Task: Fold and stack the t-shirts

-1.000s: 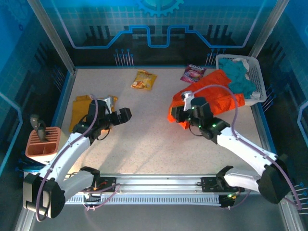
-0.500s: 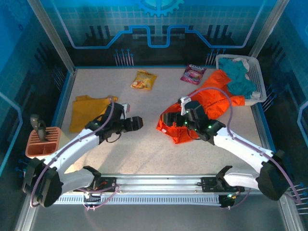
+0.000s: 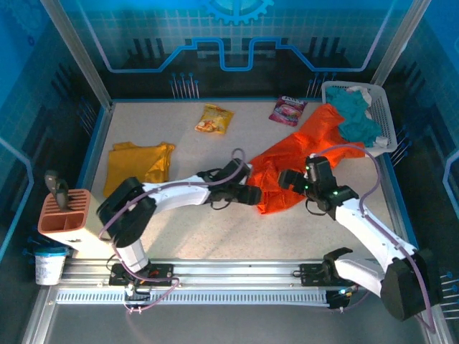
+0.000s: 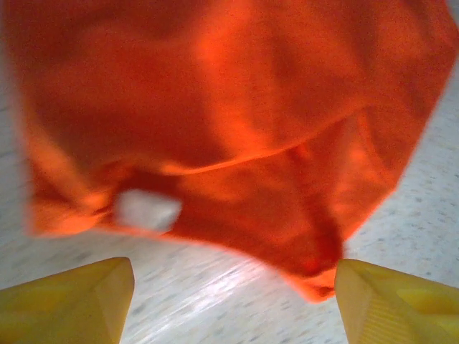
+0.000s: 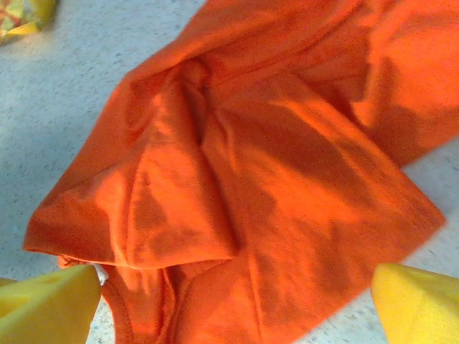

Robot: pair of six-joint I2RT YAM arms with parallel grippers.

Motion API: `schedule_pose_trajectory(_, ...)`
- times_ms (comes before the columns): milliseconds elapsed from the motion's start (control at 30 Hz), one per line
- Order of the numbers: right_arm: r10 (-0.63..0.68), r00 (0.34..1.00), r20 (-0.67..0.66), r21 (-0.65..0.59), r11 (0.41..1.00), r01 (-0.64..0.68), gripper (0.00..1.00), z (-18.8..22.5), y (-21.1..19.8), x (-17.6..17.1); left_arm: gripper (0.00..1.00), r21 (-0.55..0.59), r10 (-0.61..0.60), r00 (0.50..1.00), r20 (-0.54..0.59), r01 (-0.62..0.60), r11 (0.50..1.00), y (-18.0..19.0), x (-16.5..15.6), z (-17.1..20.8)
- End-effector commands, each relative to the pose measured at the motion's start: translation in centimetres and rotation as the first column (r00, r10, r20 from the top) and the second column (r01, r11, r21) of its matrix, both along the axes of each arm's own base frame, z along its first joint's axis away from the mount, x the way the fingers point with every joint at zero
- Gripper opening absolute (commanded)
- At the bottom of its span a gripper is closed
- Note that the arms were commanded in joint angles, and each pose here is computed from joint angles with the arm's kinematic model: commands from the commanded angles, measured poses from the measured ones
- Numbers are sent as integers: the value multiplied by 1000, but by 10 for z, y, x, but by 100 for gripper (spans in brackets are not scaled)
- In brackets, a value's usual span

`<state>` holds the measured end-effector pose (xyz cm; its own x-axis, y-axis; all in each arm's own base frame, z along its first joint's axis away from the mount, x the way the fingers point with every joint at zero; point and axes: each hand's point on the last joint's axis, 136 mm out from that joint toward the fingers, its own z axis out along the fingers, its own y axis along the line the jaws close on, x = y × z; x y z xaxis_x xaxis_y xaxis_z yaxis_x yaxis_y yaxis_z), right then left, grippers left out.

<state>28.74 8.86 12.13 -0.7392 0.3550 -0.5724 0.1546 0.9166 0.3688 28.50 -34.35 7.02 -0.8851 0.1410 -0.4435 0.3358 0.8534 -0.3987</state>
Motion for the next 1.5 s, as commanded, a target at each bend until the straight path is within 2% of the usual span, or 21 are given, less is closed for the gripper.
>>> schedule_pose_trajectory(0, -117, 991, -62, 30, 992, 119, 96, -8, -26, -16, 79, 22, -91, 996, 9, 91, 996, -28, -12, 0)
schedule_pose_trajectory(100, -221, 971, -95, 36, 974, 225, 94, -18, -50, -23, 80, 11, -93, 995, -24, 94, 996, -43, -23, -8)
schedule_pose_trajectory(233, -260, 957, -131, 34, 963, 266, 87, -34, -65, -16, 80, 50, -38, 997, -69, 42, 998, -41, -26, -27)
schedule_pose_trajectory(367, -254, 948, -191, -35, 967, 252, 83, -49, -70, 0, 78, 95, 37, 997, -72, -30, 995, -27, -16, -40)
schedule_pose_trajectory(533, -225, 945, -235, -7, 973, 230, 69, -75, -60, 21, 72, 118, 41, 998, -54, -34, 992, -27, -8, -41)
schedule_pose_trajectory(700, -201, 939, -278, 8, 977, 211, 45, -96, -47, 35, 65, 120, 62, 997, -46, -56, 991, -23, -6, -44)
schedule_pose_trajectory(733, -193, 942, -275, 16, 979, 205, 36, -97, -44, 37, 64, 121, 64, 997, -48, -58, 991, -22, -6, -45)
schedule_pose_trajectory(767, -183, 946, -268, 25, 980, 197, 20, -95, -41, 39, 61, 122, 67, 997, -49, -61, 991, -22, -6, -45)
schedule_pose_trajectory(800, -179, 949, -259, 26, 981, 192, 9, -92, -38, 40, 55, 120, 69, 996, -51, -62, 991, -21, -6, -45)
schedule_pose_trajectory(833, -182, 952, -245, 22, 981, 193, 3, -89, -38, 41, 49, 119, 72, 996, -50, -65, 991, -21, -5, -45)
schedule_pose_trajectory(867, -182, 958, -221, 20, 981, 191, 0, -82, -38, 41, 41, 114, 75, 996, -45, -70, 991, -20, -5, -42)
schedule_pose_trajectory(967, -163, 976, -145, 21, 986, 168, 0, -53, -37, 39, 12, 90, 80, 996, -34, -77, 993, -19, -2, -32)
schedule_pose_trajectory(1000, -157, 982, -109, 16, 987, 160, 0, -39, -38, 37, 8, 78, 82, 996, -36, -79, 994, -18, -1, -28)
schedule_pose_trajectory(1233, -99, 985, 138, -50, 993, 107, 0, 56, -41, 14, 1, -1, 39, 999, -17, -39, 999, -17, -2, 21)
schedule_pose_trajectory(1367, -69, 942, 327, -86, 991, 103, 0, 116, -46, -3, 1, -118, -31, 1000, 2, 31, 993, -30, -10, 64)
schedule_pose_trajectory(1467, -20, 885, 464, -89, 994, 69, 0, 169, -41, -14, 0, -214, -108, 994, -21, 101, 972, -48, -23, 94)
